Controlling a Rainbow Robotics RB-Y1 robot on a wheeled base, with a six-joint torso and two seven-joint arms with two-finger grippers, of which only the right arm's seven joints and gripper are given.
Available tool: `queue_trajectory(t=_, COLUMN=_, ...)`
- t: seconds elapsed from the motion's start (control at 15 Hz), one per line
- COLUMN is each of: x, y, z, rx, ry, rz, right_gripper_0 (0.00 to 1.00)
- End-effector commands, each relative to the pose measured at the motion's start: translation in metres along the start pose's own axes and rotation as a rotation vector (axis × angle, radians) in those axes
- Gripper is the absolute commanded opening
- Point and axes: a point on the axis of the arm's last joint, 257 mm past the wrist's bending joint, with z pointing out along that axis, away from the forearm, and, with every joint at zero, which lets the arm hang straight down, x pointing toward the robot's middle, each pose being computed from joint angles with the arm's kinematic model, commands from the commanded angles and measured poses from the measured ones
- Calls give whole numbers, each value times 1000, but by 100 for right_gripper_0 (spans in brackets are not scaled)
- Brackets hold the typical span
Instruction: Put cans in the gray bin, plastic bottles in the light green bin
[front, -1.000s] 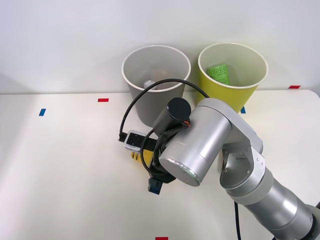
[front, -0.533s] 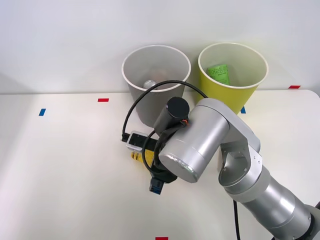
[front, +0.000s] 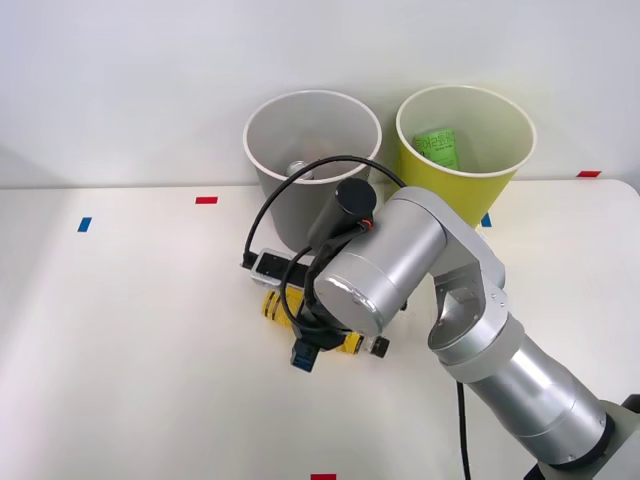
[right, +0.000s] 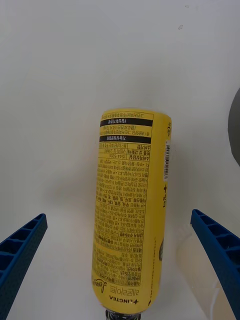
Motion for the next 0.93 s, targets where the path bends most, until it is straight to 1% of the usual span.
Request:
queue_trajectory(t=0.07, x=-11, y=-2, z=16, rx=-1, ry=-13, rz=2, right_gripper_0=100)
queue_trajectory(t=0.2, x=-21, y=-2, z=20, rx=1, ry=-28, rz=-1, right_gripper_0=100)
queue_trajectory(t=0.33, x=-23, y=-5, z=28, rx=7, ry=-35, rz=2, right_gripper_0=100)
queue_trajectory(t=0.53, x=-21, y=-9, z=33, rx=23, ry=-22, rz=-7, right_gripper_0=100)
queue_trajectory(t=0.93, x=-21, y=-9, z=51, rx=32, ry=2, rz=-18, right_gripper_0=100)
